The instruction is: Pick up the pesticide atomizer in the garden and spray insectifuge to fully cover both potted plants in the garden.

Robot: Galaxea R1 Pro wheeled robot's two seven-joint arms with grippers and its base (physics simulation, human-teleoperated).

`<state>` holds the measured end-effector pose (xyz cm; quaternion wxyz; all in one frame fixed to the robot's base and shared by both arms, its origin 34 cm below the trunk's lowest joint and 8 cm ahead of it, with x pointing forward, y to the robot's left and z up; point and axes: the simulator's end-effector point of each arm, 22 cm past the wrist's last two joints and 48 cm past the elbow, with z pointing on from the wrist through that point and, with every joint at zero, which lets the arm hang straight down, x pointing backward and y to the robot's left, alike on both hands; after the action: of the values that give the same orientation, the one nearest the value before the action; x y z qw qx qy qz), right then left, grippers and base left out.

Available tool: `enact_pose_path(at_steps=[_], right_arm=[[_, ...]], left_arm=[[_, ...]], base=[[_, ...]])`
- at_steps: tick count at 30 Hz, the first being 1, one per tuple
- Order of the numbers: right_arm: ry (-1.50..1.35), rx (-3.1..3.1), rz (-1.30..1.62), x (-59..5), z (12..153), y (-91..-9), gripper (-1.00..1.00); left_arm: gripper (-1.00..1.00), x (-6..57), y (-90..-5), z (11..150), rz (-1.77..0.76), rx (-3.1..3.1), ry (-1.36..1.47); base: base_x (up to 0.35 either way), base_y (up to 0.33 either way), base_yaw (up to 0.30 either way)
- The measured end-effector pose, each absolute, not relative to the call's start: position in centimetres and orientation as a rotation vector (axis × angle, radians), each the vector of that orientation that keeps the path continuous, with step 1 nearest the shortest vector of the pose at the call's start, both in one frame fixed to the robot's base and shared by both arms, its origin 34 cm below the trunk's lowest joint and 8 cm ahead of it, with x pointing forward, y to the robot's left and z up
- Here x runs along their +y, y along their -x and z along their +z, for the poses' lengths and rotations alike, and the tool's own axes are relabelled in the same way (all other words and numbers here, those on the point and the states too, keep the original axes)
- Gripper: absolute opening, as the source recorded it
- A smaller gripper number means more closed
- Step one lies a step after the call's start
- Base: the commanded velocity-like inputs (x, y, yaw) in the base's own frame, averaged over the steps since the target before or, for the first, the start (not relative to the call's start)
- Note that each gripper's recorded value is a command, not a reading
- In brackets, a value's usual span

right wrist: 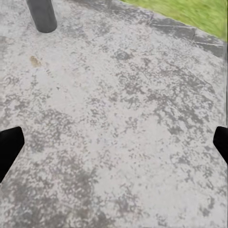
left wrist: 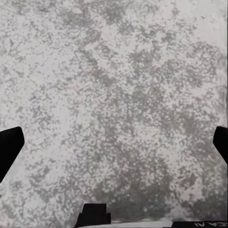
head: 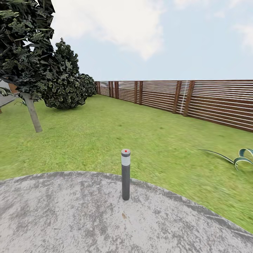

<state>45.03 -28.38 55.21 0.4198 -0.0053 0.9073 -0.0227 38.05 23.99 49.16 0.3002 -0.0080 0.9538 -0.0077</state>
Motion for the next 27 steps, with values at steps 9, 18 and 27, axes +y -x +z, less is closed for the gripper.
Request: enact_pose_path(at_steps=[9,18,27], right_arm=[[0.027,2.240,-0.077,-29.6,56.3,-46.5,1.00],[0.037,2.248,-0.074,-29.3,56.0,-46.3,1.00],[0.040,2.252,-0.073,-29.3,55.9,-46.2,1.00]], left_arm=[[1.00,25.6,-47.8,53.3,0.008,2.372,0.006],[1.00,29.9,-46.8,52.8,0.076,2.396,-0.009],[1.00,29.8,-46.8,52.7,0.075,2.397,-0.012]], base=[[0.000,0.000,0.042],[0.000,0.000,0.270],[-0.009,-0.004,0.276]])
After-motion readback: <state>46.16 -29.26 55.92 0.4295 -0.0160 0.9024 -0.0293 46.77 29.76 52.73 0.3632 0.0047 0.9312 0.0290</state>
